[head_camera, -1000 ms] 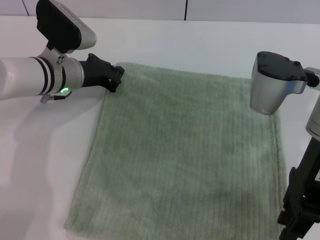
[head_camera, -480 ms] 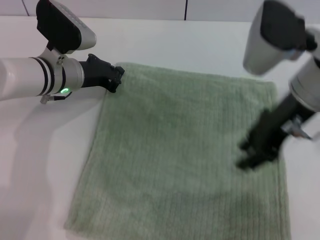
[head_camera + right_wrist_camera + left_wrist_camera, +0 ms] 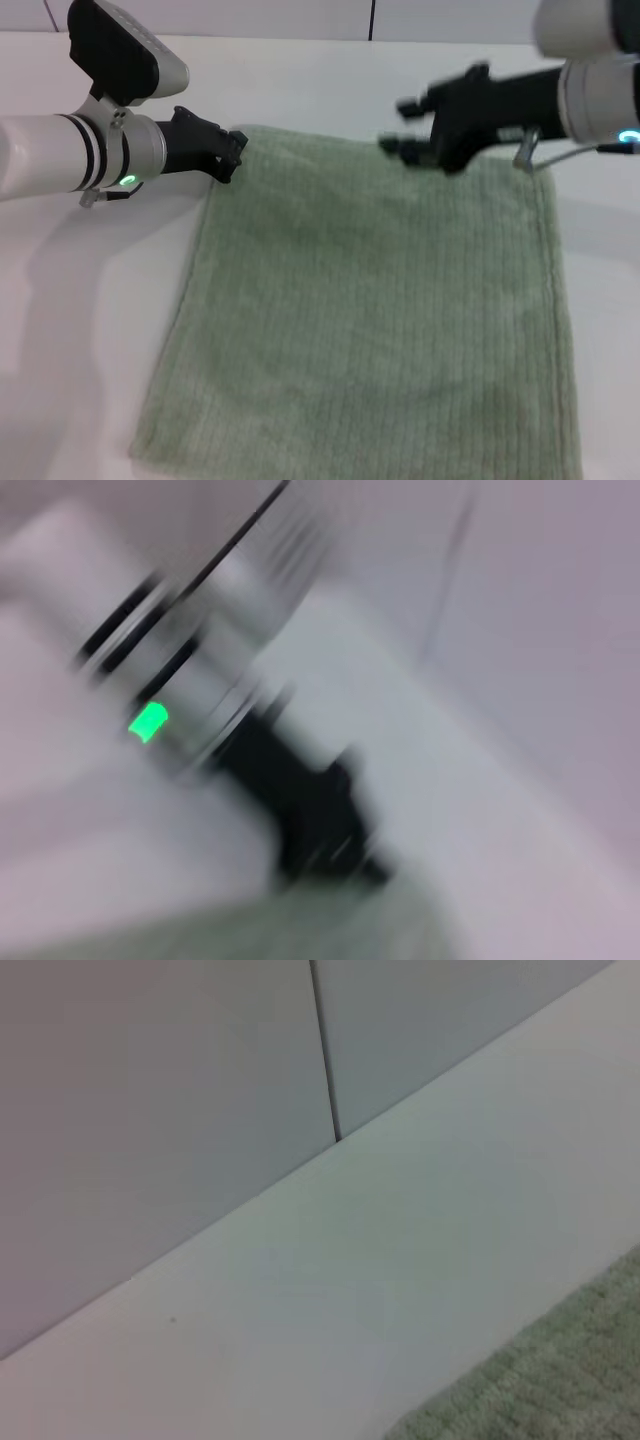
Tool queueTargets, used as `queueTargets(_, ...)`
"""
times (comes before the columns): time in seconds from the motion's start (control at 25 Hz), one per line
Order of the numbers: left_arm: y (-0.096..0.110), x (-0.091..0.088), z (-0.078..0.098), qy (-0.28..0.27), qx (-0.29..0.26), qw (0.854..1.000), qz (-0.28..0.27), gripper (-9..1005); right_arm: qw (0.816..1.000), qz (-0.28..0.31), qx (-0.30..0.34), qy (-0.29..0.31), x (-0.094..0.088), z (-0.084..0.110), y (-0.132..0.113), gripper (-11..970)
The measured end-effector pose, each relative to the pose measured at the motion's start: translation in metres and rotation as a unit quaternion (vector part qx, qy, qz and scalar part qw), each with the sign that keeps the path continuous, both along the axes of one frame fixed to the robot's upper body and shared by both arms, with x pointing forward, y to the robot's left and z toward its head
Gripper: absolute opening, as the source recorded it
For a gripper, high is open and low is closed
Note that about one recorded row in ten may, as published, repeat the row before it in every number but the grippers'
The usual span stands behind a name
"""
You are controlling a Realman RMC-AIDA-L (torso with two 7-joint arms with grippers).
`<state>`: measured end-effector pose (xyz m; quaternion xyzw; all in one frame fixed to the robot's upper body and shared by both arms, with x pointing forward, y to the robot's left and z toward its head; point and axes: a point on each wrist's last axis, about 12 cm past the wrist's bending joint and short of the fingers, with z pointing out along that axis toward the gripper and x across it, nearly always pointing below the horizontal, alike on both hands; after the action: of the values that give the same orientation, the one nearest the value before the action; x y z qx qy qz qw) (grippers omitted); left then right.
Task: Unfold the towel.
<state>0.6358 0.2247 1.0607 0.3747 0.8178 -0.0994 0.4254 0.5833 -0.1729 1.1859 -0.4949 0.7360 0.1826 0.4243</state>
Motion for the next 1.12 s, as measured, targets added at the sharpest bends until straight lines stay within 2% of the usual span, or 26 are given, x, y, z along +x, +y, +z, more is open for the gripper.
queueTargets(0.08,0.001,0.001,0.001,-0.001,-0.005,1.0,0.004,1,0.996,-0.035,0.057,-0.057,0.005,-0.003,-0.011,425)
queueTargets(0.12,0.001,0.001,0.001,-0.001,-0.005,1.0,0.004,1,0.996,-0.035,0.057,-0.057,0.005,-0.003,-0.011,425)
queueTargets(0.2,0.002,0.001,0.002,-0.002,-0.011,1.0,0.009,1,0.986,-0.06,0.101,-0.117,0.006,-0.008,-0.016,425)
queueTargets(0.24,0.005,0.002,0.003,-0.004,-0.023,1.0,0.02,1,0.986,-0.06,0.101,-0.117,0.006,-0.008,-0.016,425)
queueTargets(0.28,0.005,0.002,0.004,-0.004,-0.032,0.999,0.026,1,0.976,-0.075,0.125,-0.164,0.007,-0.01,-0.014,425)
queueTargets(0.32,0.005,0.002,0.004,-0.004,-0.032,0.999,0.026,1,0.976,-0.075,0.125,-0.164,0.007,-0.01,-0.014,425)
queueTargets(0.48,0.006,0.002,0.006,-0.006,-0.063,0.997,0.04,1,0.949,-0.111,0.138,-0.262,0.011,-0.02,-0.008,425)
queueTargets(0.8,0.005,0.001,0.009,-0.006,-0.093,0.995,0.046,1,0.93,-0.149,0.155,-0.297,0.021,-0.032,-0.018,425)
queueTargets(0.92,0.007,0.002,0.012,-0.01,-0.12,0.991,0.06,1,0.928,-0.164,0.15,-0.3,0.027,-0.043,-0.023,425)
queueTargets(1.04,0.015,0.002,0.02,-0.033,-0.171,0.981,0.082,1,0.923,-0.183,0.148,-0.303,0.031,-0.056,-0.03,425)
queueTargets(1.08,0.015,0.002,0.02,-0.033,-0.171,0.981,0.082,1,0.916,-0.207,0.155,-0.308,0.032,-0.062,-0.038,425)
queueTargets(1.12,0.015,0.002,0.02,-0.033,-0.171,0.981,0.082,1,0.916,-0.207,0.155,-0.308,0.032,-0.062,-0.038,425)
